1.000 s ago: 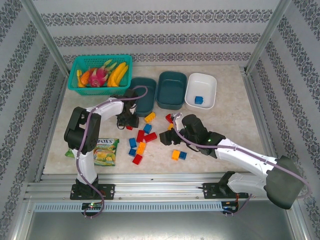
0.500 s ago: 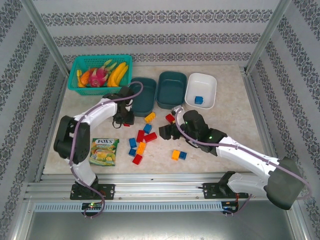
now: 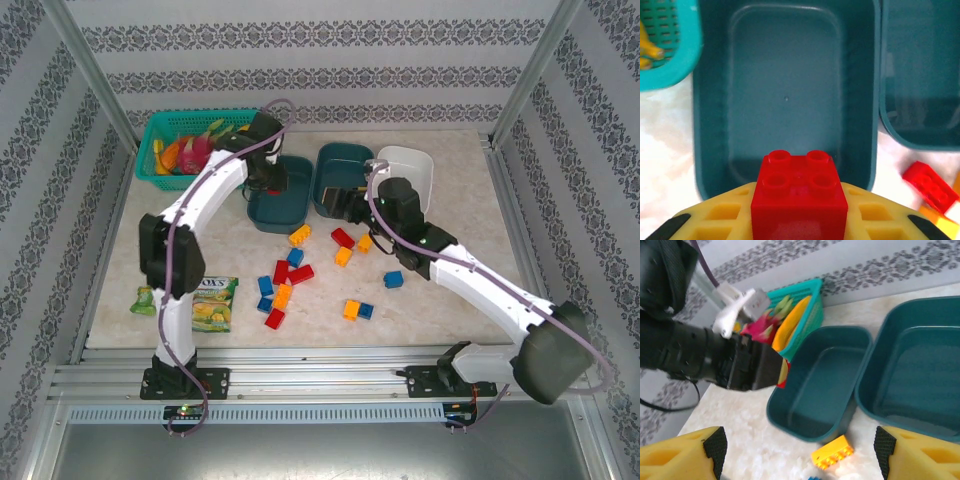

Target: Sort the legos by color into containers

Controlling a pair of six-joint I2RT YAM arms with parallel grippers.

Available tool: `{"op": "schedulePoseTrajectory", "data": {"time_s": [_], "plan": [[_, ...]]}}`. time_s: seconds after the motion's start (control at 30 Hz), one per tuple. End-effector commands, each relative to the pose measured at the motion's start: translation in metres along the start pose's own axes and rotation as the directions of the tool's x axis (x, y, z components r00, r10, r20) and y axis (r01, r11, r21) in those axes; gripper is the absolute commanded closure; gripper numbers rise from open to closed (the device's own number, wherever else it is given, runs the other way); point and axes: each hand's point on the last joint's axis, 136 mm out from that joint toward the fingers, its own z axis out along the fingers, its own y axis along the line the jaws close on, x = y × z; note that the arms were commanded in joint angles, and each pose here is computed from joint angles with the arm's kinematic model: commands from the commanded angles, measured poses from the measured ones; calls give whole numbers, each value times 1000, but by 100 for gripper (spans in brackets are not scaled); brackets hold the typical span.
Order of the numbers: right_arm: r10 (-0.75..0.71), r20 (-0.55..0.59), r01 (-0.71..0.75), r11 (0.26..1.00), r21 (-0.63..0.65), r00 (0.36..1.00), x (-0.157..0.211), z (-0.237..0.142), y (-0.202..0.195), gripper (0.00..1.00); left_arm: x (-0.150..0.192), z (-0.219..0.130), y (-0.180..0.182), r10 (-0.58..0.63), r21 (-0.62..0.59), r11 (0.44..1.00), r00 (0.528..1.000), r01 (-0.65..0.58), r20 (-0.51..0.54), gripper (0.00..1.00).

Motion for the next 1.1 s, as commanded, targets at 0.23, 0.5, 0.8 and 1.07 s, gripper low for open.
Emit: {"op": "schedulePoseTrajectory", "data": {"time_s": [0.23,0.5,0.8,1.07], "plan": [[177,61,-182,979,89,982,-23,18,-35,21,0,94,22,-78,-96,993,990,67,-119,66],[194,15,-194,968,158,981,-1,8,-52,21,7,110,20,-100,-81,993,983,89,-153,49],[80,-40,-66,958,279,996,-6,-17,-63,22,-46,24,-1,-132,21,991,990,131,43,30],[110,-95,-50,874,484,989,-11,-54,-79,25,-83,-162,-37,-161,287,956,921,57,355,21]]}}
